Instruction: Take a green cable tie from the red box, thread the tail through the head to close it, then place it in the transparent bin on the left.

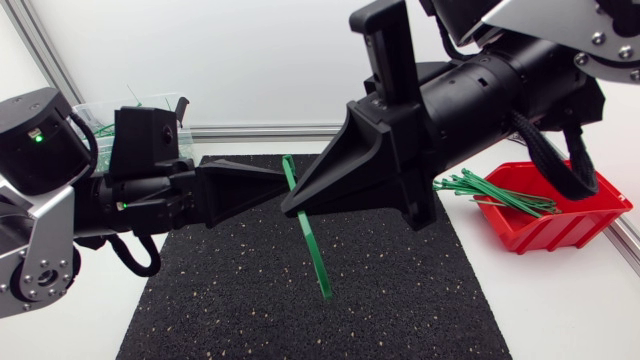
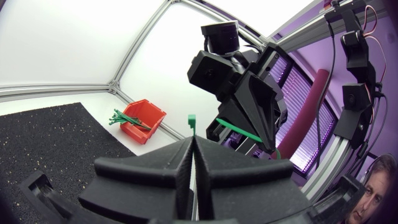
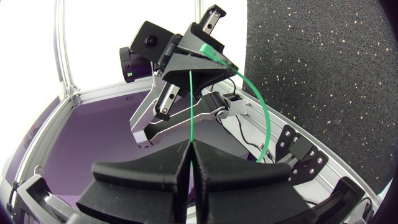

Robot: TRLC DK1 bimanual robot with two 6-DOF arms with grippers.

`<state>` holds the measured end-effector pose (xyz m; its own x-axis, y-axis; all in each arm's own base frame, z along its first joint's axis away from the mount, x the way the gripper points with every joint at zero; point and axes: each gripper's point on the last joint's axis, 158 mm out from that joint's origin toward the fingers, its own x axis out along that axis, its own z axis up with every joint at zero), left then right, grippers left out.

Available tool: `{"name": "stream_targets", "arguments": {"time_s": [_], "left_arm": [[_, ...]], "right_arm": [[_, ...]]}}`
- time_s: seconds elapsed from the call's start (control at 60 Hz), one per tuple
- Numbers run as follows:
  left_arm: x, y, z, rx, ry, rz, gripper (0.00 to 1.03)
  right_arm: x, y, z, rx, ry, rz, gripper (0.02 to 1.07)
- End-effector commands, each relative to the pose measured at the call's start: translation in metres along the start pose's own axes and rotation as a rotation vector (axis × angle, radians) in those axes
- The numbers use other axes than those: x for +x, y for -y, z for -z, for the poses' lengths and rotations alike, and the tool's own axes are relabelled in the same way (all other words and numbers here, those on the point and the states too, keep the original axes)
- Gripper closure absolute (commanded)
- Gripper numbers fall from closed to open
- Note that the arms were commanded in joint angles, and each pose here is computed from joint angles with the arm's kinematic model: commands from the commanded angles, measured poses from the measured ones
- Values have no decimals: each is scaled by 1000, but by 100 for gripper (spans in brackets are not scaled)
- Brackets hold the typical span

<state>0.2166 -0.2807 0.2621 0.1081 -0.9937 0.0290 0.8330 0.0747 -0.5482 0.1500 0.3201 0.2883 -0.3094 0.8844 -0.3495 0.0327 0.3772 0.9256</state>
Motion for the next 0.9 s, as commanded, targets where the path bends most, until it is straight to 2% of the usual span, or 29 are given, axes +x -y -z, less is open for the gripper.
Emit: {"name": "stream_targets", "arguments": {"time_s": [0.0, 0.883], "left_arm": [[-2, 6, 3, 24, 10, 6, 100], [-2, 12, -3, 66, 32, 3, 100]], "right_arm": [[-1, -1, -4, 44, 1, -1, 102], [-1, 9, -9, 81, 5, 7, 102]]}}
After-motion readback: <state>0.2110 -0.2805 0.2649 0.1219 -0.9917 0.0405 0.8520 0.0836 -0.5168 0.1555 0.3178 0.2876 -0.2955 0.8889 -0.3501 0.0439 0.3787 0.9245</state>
